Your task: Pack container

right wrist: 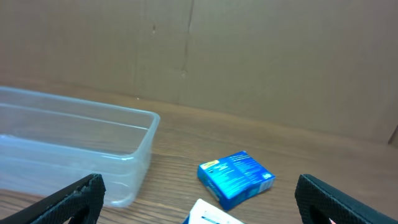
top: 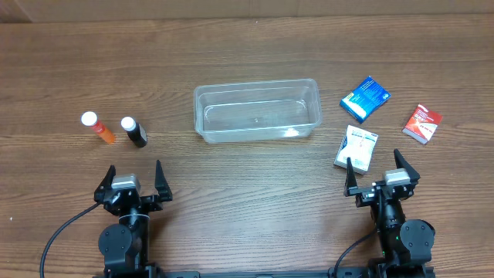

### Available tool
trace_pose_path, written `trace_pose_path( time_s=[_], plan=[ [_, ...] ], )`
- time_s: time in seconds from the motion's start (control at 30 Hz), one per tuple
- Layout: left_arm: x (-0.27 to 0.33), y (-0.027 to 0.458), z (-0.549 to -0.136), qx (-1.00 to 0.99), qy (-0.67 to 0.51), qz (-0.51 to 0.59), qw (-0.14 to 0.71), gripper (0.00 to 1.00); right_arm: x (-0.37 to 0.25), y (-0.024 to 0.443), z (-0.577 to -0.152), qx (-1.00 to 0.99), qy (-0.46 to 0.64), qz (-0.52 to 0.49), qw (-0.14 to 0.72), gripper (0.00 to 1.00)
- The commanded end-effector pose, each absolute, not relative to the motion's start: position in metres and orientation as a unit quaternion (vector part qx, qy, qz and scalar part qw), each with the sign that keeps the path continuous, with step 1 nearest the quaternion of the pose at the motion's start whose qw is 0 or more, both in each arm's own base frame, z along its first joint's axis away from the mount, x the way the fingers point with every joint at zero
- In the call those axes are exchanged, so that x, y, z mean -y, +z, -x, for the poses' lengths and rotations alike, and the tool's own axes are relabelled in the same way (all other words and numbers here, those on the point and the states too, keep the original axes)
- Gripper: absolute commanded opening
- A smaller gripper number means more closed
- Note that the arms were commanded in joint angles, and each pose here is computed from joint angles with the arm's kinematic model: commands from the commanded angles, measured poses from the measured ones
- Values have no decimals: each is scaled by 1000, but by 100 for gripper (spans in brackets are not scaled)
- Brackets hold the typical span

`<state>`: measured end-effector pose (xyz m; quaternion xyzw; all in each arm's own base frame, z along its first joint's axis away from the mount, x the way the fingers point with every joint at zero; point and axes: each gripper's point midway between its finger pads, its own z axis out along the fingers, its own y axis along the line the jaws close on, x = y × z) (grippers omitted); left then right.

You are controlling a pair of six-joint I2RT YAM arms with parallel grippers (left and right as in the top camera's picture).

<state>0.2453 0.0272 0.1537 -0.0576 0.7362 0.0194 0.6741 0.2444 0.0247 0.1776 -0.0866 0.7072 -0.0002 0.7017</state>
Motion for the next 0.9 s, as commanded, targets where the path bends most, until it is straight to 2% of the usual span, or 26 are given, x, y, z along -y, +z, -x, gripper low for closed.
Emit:
trace_pose_path(
  time_s=[0.0, 0.13, 0.3, 0.5, 0.67, 0.87],
  plan=[
    [-27, 155, -245, -734, -12, 88, 673, 100, -23, 184, -244, -703, 53, 25, 709, 100],
    [-29, 177, -241, -726, -7, 92, 681, 100, -12, 199, -242, -691, 86, -51, 716, 100],
    [-32, 200, -238, -735, 0, 100, 671, 100, -12, 213, -240, -691, 99, -63, 713, 100],
    [-33, 203, -254, -798, -1, 109, 593, 100, -12, 227, -248, -723, 94, -66, 681, 100],
    [-36, 211, -285, -859, -14, 133, 494, 100, -20, 230, -272, -793, 97, -60, 598, 100],
    [-38, 219, -299, -931, -8, 145, 334, 100, -29, 227, -298, -891, 97, -60, 440, 100]
  ],
)
